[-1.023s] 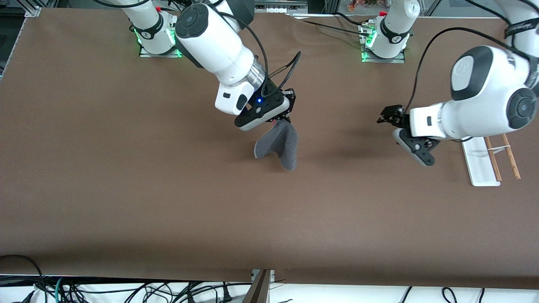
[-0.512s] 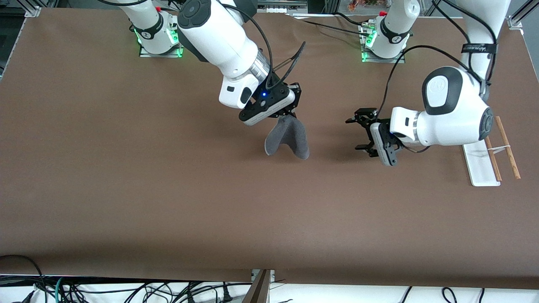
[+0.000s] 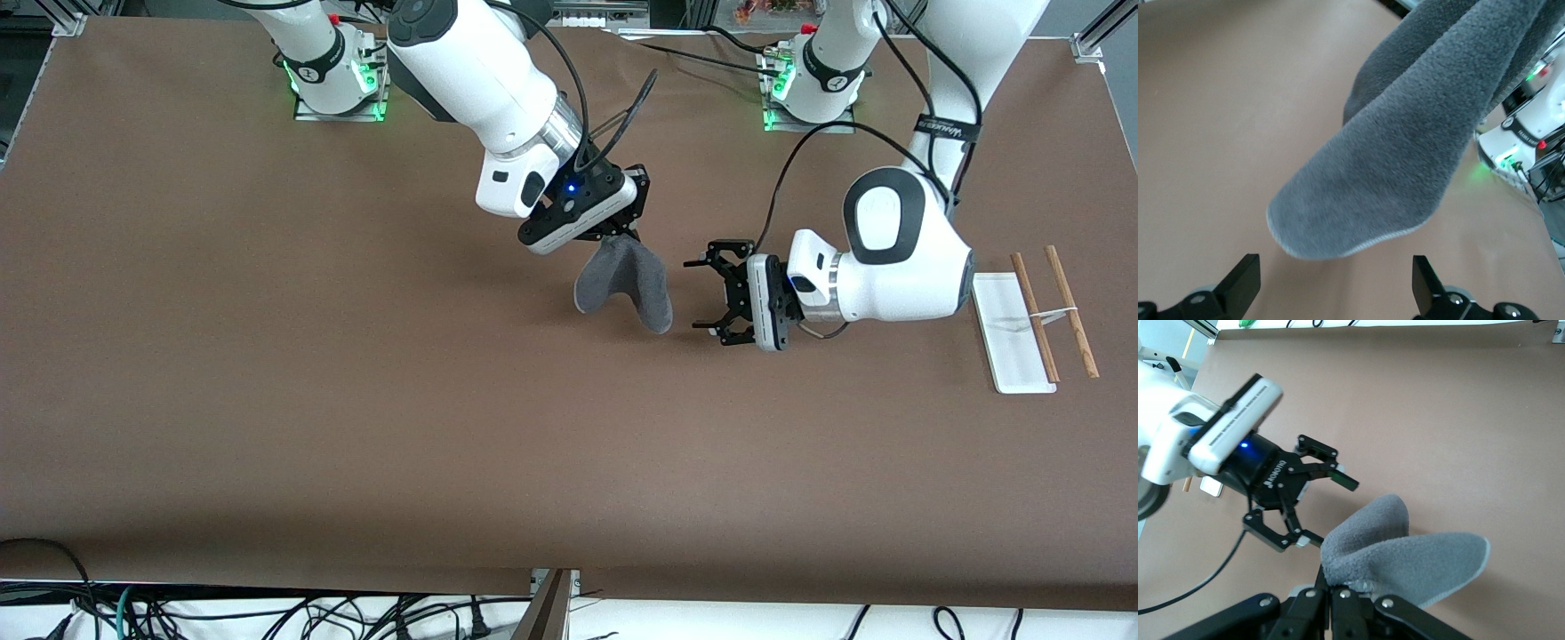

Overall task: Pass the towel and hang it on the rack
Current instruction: 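Bring the left gripper to the hanging towel and grasp it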

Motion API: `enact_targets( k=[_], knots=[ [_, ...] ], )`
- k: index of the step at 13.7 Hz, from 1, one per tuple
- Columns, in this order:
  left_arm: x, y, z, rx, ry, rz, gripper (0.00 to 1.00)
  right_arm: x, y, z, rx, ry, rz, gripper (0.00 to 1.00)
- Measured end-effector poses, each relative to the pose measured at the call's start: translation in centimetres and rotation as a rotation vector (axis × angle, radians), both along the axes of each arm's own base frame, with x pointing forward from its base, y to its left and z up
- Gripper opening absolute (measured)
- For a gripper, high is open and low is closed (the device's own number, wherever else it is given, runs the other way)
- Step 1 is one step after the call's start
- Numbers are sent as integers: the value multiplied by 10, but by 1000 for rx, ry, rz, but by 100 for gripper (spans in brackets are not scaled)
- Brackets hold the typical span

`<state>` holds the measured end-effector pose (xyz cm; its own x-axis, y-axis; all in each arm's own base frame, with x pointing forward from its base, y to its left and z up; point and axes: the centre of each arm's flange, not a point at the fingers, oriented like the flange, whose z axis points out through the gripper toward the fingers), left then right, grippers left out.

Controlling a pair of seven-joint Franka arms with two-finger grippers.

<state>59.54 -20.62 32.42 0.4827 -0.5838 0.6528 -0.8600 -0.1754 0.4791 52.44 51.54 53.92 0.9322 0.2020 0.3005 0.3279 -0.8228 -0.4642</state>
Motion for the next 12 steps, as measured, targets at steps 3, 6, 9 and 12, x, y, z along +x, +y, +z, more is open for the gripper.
enact_targets(
  k=[3,6,9,12],
  knots=[
    [2,-5,-28,-93,-50,-3,100,0,0,0,1,-1,0,2],
    [0,-20,-31,-123,-73,17,100,0,0,0,1,-1,-1,2],
    [-5,-40,-31,-112,-89,14,100,0,0,0,1,-1,-1,2],
    [-7,-45,-32,-109,-89,8,96,1,0,0,1,-1,-1,2]
  ],
)
